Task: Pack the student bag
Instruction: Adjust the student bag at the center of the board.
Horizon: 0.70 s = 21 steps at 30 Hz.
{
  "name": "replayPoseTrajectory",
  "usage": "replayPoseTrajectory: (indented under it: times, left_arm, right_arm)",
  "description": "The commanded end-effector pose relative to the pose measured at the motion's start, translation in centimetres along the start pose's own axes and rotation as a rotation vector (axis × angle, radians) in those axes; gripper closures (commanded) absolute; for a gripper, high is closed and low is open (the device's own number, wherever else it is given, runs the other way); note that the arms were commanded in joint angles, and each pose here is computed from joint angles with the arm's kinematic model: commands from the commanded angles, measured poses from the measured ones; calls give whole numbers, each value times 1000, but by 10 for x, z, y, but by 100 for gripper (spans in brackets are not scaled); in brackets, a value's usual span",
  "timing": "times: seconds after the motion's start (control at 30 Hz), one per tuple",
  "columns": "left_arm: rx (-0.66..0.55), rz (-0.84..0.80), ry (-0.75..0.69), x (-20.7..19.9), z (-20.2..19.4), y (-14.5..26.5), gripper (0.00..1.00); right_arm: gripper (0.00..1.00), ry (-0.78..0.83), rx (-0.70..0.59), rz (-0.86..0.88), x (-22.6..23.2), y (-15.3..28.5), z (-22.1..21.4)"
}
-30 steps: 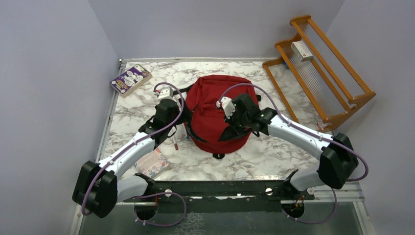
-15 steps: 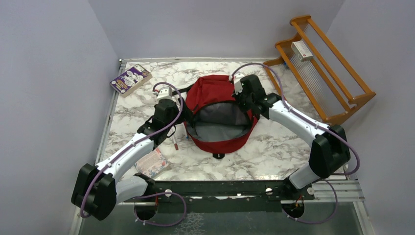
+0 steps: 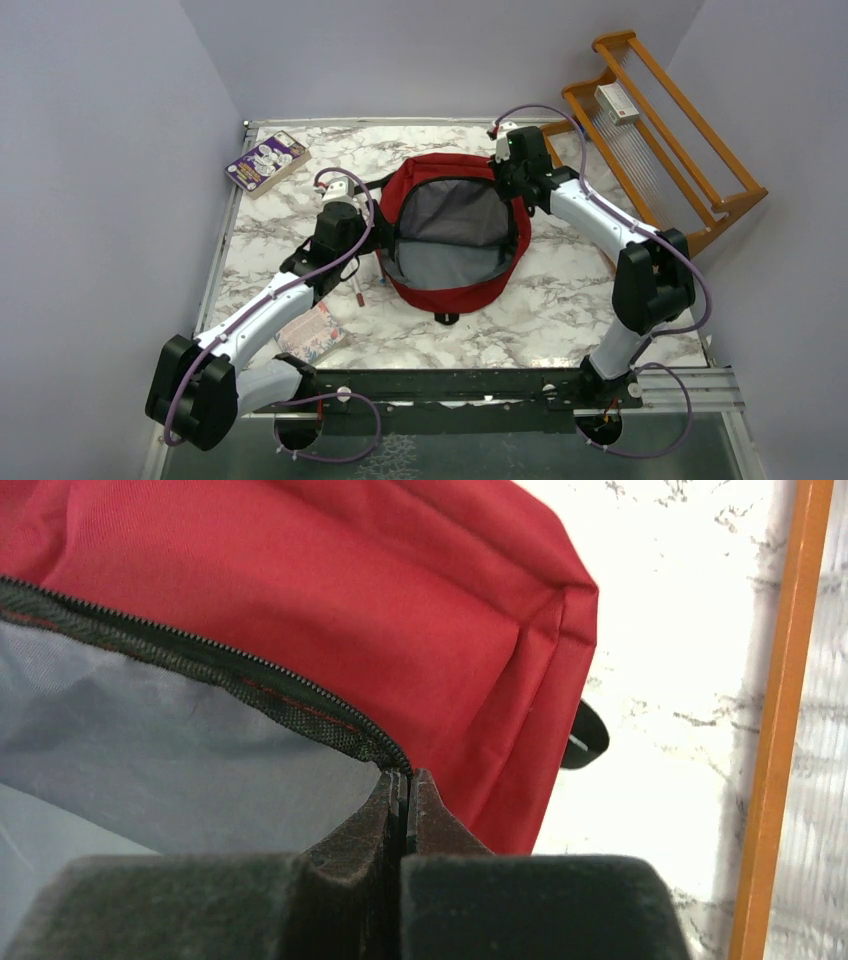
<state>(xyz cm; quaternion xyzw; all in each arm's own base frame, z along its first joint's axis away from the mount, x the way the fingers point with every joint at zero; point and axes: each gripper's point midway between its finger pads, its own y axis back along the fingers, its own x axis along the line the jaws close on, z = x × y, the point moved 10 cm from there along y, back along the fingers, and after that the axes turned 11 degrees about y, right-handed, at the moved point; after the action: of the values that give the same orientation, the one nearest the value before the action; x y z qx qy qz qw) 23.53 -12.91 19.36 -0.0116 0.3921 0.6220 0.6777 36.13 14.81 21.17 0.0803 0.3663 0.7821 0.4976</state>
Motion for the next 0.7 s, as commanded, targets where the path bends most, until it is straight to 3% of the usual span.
replayPoseTrajectory:
  times: [0.0,0.27,0.47,0.67]
  left_arm:
    - [8,-107,-46,-13,9,2,14]
    - [42,-355,-168,-46,14,-7,21]
    - [166,-457,-254,-73,-19,-16,29]
    - [239,-444,-279,-80,-56,-15,29]
  right_arm:
    - [99,1,-98,20,-8,-15,25]
    - [99,5,-97,13,-16,-30,32]
    - [99,6,-98,33,-24,-45,36]
    - [100,1,-79,38,-27,-65,35]
